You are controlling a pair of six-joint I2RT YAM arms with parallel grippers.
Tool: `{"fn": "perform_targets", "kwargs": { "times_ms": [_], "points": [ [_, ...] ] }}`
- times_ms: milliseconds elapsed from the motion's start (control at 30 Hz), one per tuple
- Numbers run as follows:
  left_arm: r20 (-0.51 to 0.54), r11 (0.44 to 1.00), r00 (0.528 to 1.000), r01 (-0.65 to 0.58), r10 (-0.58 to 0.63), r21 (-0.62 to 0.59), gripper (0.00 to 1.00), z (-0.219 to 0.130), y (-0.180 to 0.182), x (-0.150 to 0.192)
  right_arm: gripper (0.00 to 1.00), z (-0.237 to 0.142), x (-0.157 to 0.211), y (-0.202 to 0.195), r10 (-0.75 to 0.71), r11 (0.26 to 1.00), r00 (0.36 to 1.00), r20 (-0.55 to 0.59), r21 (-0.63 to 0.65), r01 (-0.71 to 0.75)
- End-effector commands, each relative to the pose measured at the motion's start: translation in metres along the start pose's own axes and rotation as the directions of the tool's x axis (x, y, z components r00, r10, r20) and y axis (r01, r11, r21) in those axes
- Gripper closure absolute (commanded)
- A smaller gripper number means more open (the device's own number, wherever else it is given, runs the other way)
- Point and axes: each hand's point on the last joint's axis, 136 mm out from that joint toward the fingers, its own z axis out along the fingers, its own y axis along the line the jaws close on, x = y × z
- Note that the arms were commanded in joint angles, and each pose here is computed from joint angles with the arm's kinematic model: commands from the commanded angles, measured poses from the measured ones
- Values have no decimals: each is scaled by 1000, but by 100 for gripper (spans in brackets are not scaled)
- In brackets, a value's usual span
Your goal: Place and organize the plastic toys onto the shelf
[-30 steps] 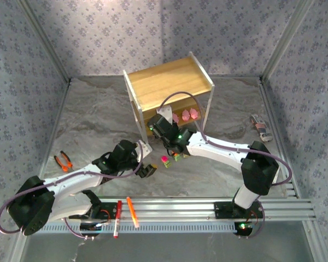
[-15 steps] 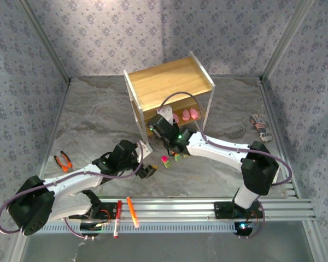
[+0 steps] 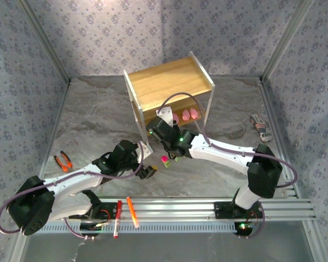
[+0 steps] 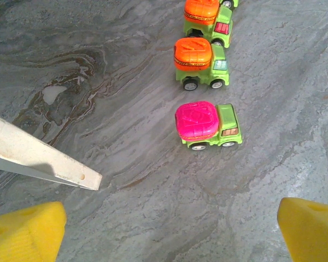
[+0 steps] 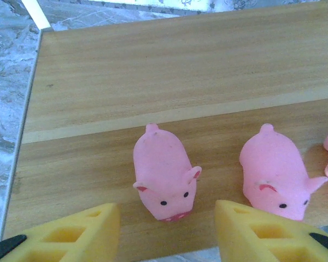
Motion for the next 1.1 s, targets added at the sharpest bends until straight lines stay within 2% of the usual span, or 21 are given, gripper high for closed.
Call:
{"fn": "perform_targets", "kwargs": {
  "times_ms": [0,233,333,567,767,1067],
  "points": [
    [9,999,1000,-26,26,41,1,0,-8,-4,49,-16,-8,-11,7,1000,1000,16,30,-8],
    [7,997,1000,-14,14,72,0,4,-13,-7,47,-33,6,-25,-1,999,1000,0,51,1],
    [13,997,1000,-14,13,76,0,8,-16,-8,45,-43,23,-42,-30,996,999,-21,83,32],
    [51,999,999,-14,13,36,0,19,-17,-17,37,-67,43,-78,12,993,1000,-17,119,-10],
    [79,999,997,-6,2,44,1,30,-25,-23,34,-82,63,-106,10,988,999,-35,157,-4],
    [80,998,996,39,-35,-47,1,56,-12,-32,28,-92,96,-132,24,989,998,-65,147,-14]
  ]
}}
